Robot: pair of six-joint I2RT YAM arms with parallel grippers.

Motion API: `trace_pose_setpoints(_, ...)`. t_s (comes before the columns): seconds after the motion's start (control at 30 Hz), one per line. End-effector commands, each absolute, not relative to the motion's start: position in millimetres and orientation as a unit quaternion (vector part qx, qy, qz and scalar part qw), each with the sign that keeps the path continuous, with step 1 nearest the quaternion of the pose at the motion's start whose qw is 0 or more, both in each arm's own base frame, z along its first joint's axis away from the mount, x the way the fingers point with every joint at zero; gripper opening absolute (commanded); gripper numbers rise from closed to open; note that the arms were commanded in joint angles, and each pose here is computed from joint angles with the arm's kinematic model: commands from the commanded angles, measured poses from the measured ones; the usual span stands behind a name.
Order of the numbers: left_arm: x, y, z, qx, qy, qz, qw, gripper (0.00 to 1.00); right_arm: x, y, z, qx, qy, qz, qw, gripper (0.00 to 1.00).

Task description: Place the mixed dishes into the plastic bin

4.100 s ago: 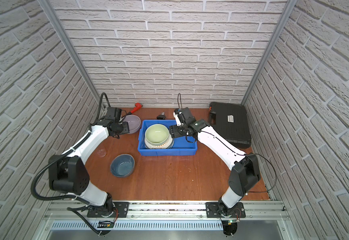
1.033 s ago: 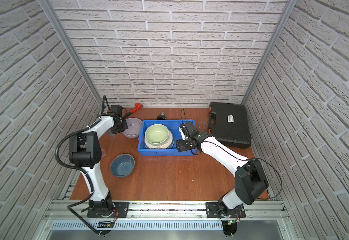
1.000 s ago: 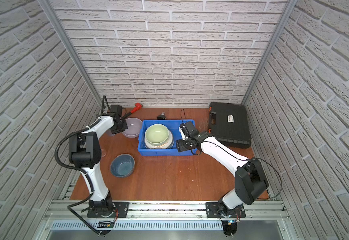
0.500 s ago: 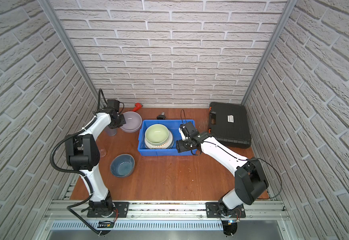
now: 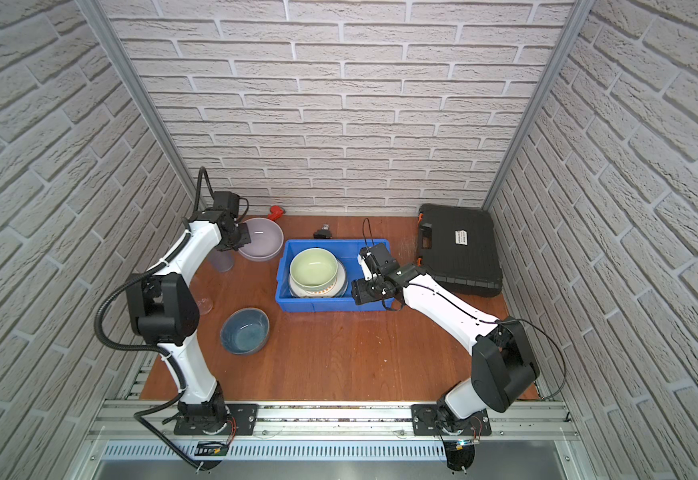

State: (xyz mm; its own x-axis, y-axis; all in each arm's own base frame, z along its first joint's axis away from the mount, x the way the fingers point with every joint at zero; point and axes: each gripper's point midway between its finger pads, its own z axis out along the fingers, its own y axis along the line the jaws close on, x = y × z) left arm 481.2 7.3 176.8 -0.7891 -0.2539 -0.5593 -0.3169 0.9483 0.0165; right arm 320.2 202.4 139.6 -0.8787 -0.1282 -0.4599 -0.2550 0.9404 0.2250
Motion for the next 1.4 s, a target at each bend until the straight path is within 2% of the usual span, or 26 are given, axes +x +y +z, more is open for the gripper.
trace_pose_setpoints(0.0,484.6,-4.3,258.7,-0.143,0.913,0.021,0.382,0.0,319.0,205.0,150.0,-0.095,0.952,0.161,0.241,0.7)
trace_pose_setpoints(0.3,456.5,-44.3,292.7,-0.077,0.922,-0.041,0.377,0.0,310.4,198.2,157.5,-0.097,0.949,0.161,0.254,0.7)
trace_pose_setpoints(0.5,436.9,-80.9,297.6,-0.032,0.93,-0.095,0.355,0.0,298.7,188.0,163.5,-0.102,0.947,0.154,0.262,0.7)
trace_pose_setpoints(0.77,414.7,-134.0,293.9,0.043,0.937,-0.125,0.323,0.0,285.0,178.9,169.9,-0.104,0.944,0.155,0.273,0.71)
trace_pose_setpoints(1.37,427.4,-198.2,256.7,0.121,0.951,-0.102,0.266,0.0,278.2,174.6,168.4,-0.104,0.944,0.154,0.273,0.71)
